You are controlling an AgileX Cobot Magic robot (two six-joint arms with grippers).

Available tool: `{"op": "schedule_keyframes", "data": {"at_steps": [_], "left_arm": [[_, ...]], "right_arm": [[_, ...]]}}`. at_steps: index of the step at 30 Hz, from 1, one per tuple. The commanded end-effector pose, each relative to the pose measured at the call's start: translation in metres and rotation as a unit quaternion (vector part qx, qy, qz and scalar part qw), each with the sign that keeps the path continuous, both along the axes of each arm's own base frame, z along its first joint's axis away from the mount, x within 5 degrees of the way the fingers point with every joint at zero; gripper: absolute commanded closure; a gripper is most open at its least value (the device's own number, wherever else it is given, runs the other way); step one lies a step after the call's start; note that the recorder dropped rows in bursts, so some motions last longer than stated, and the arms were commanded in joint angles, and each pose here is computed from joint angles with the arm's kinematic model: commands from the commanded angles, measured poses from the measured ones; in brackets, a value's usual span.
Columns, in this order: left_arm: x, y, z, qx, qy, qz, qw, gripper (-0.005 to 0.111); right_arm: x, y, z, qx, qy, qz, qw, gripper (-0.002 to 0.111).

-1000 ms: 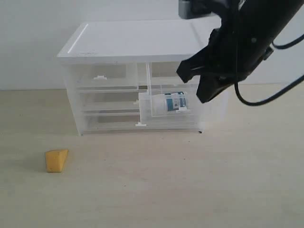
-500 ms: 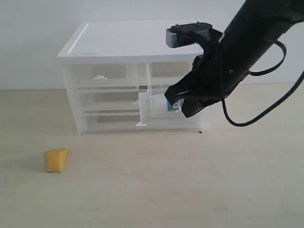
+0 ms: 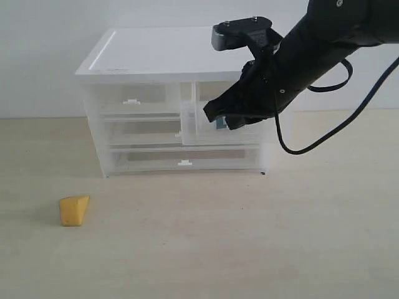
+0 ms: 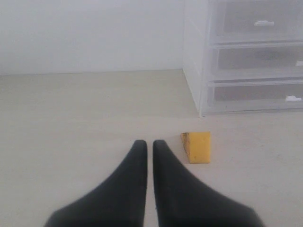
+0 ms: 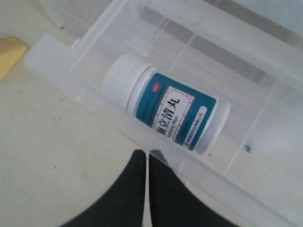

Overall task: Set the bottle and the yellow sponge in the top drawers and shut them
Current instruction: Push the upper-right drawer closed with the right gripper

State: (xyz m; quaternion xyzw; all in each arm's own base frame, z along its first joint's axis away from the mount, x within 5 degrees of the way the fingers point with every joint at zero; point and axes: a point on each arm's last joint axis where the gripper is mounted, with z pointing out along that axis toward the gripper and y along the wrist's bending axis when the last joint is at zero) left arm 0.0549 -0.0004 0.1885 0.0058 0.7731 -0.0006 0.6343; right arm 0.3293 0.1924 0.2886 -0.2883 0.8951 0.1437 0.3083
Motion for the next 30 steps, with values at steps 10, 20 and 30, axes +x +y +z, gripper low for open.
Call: {"op": "schedule_keyframes", "data": {"at_steps": [10, 20, 30], "left_arm": [[0.000, 0.000, 0.000, 0.001, -0.004, 0.001, 1.000, 0.102], [0.000, 0.000, 0.000, 0.001, -0.004, 0.001, 1.000, 0.102], [0.000, 0.000, 0.000, 0.001, -0.004, 0.001, 1.000, 0.102]], "right_arm": [[0.014, 0.002, 0.011, 0.027, -0.091, -0.018, 0.995, 0.107], [-0.001, -0.001, 0.008, -0.034, -0.002, 0.043, 0.998, 0.107], [0.013, 0.002, 0.013, -0.015, -0.083, 0.025, 0.996, 0.107]]}}
